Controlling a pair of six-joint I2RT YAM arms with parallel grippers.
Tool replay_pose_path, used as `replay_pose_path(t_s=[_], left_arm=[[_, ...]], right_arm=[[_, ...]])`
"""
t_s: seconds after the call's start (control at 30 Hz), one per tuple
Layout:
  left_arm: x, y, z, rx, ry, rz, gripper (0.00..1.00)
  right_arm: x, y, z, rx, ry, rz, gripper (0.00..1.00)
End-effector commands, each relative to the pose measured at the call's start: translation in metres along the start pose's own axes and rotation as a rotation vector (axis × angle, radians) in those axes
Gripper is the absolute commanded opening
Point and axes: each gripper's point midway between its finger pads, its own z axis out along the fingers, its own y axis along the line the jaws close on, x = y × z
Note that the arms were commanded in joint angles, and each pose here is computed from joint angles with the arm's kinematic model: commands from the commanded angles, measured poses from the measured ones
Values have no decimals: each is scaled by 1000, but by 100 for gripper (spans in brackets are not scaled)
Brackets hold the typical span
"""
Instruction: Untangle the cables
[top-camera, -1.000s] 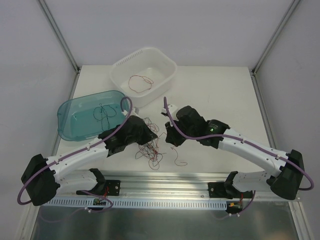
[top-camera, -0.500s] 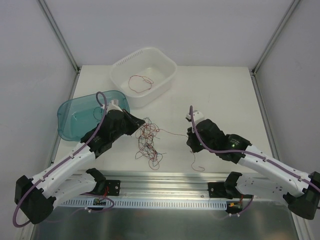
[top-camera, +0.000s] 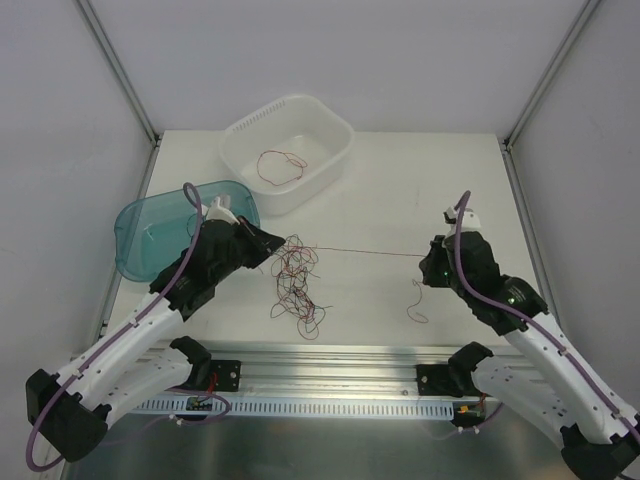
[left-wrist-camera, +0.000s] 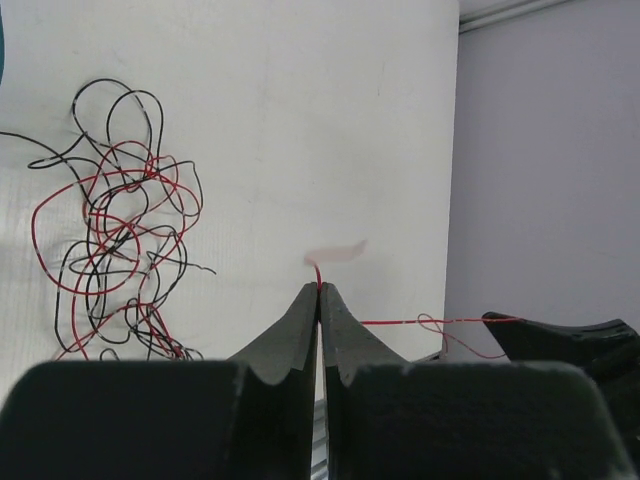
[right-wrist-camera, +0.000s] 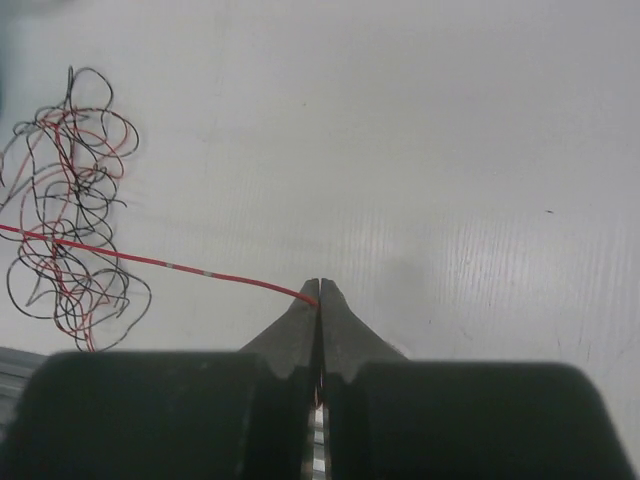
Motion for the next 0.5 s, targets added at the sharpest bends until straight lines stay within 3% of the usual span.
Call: replay_pose_path(t_s=[0.0,0.3,0.4,0.43,0.47], left_arm=[[-23,3,-1,-21,-74,96,0],[-12,-50,2,137,83,266,0],[-19,-72,2,178,85,275,0],[-23,-78,2,185,79,282,0],[-28,-90,3,204,74,286,0]], right_arm=[[-15,-21,-16,56,-43,54,1],[-19,29,5,-158,37,12,3],[-15,37,14,-183,76,3,26],[-11,44,15,-216,101,-2,42],[-10,45,15,-227,103,-2,49]])
